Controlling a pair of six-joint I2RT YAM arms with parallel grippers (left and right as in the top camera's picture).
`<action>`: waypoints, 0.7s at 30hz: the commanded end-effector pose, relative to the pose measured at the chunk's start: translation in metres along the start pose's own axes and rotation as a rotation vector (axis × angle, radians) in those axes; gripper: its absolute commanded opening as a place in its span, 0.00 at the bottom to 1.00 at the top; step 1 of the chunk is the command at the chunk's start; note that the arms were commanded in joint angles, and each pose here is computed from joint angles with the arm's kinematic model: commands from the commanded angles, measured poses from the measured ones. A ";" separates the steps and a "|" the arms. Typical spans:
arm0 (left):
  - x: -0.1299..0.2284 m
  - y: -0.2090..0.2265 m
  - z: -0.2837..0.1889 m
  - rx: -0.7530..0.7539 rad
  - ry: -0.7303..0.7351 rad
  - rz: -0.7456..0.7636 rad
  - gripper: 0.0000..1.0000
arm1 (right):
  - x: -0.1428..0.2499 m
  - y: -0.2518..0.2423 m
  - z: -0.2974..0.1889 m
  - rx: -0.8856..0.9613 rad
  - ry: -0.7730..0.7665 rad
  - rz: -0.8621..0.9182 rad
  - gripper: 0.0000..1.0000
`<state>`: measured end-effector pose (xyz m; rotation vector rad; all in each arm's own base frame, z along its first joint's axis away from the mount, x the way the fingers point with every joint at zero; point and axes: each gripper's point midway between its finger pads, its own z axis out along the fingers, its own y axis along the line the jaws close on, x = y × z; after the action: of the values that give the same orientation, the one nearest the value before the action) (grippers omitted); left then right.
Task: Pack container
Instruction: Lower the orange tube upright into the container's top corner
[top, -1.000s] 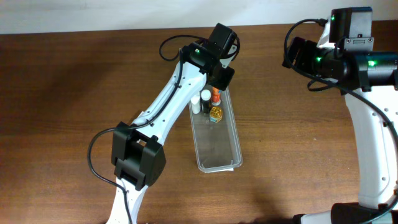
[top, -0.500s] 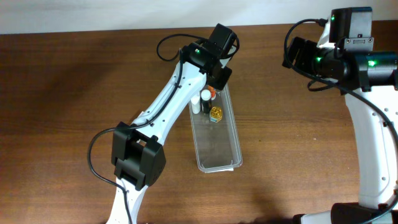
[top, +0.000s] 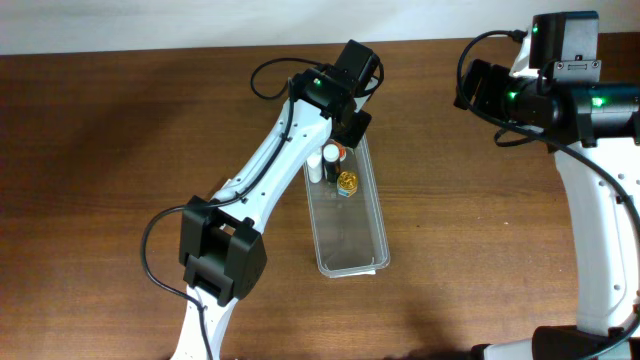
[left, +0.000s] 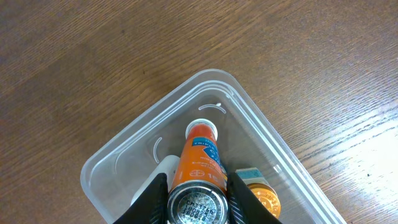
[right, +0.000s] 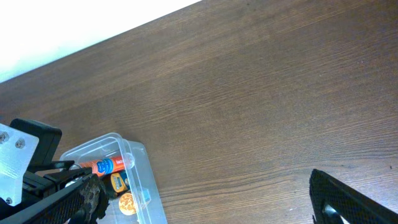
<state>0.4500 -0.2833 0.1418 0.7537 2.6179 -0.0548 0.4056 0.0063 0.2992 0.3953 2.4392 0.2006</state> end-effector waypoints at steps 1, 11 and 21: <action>-0.008 0.002 -0.022 -0.012 -0.044 0.005 0.11 | -0.003 0.001 -0.001 -0.006 -0.007 0.003 0.98; -0.008 0.002 -0.022 -0.012 -0.045 0.004 0.38 | -0.003 0.001 -0.001 -0.006 -0.007 0.003 0.98; -0.009 0.002 -0.022 -0.013 -0.049 0.003 0.40 | -0.003 0.001 -0.001 -0.006 -0.007 0.003 0.98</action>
<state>0.4500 -0.2833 0.1418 0.7541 2.6177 -0.0542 0.4056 0.0063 0.2992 0.3953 2.4392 0.2006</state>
